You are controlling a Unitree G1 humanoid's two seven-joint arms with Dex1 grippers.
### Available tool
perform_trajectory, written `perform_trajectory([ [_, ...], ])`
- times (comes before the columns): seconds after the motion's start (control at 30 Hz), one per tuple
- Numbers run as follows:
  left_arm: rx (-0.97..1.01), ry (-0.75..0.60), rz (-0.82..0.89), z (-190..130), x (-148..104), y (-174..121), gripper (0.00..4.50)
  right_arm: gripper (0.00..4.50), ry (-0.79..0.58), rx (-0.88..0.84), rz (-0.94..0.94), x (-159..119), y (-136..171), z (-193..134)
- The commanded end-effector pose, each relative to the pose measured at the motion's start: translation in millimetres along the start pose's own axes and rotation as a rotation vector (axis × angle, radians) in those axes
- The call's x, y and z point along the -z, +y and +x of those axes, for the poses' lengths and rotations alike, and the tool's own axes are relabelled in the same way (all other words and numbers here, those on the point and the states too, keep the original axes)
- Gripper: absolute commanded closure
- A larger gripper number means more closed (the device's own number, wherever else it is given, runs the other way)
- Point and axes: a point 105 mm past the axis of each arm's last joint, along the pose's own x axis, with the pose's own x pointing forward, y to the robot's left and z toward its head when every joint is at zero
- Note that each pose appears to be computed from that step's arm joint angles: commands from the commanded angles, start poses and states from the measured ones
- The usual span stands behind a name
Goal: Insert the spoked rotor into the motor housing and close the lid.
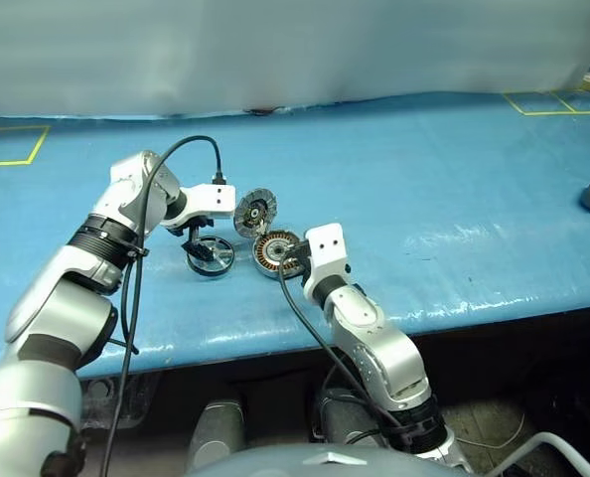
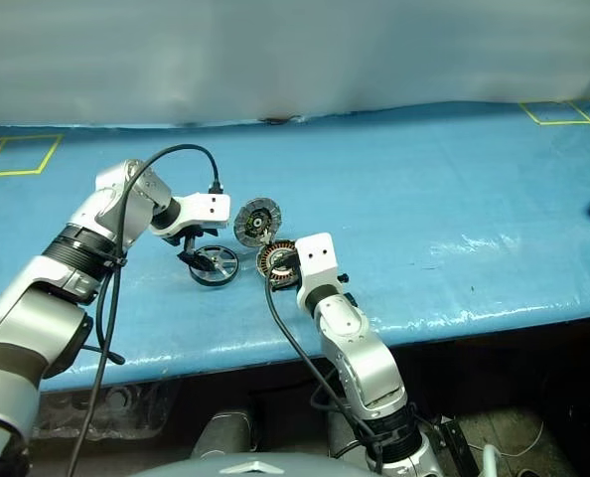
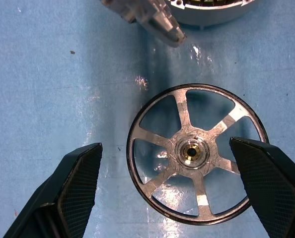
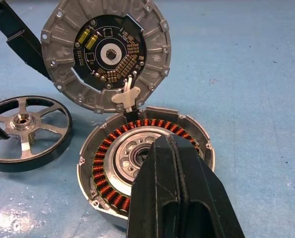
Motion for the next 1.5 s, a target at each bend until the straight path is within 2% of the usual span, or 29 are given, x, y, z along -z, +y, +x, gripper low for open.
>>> perform_trajectory([
  [0.03, -0.012, 0.007, -0.001, -10.5, 1.2, 4.8, 0.02, 4.50, -0.043, -0.008, 0.039, -10.7, 8.3, -3.6],
  [0.57, 0.024, 0.019, -0.009, -4.5, -0.2, -0.1, 0.02, 4.50, -0.043, -0.011, 0.042, -11.2, 9.5, -1.7],
  [0.83, 0.065, -0.007, -0.082, 2.5, -10.4, -3.5, 0.02, 4.50, -0.040, -0.004, 0.041, -10.0, 8.0, -1.6],
  [1.13, 0.039, 0.066, -0.066, 6.5, -0.7, -1.7, 0.02, 4.50, -0.040, 0.000, 0.038, -9.9, 7.1, -2.3],
  [1.5, -0.002, 0.077, -0.062, -3.1, 10.0, 0.7, 0.02, 4.50, -0.037, -0.017, 0.029, -9.3, 10.4, -1.7],
])
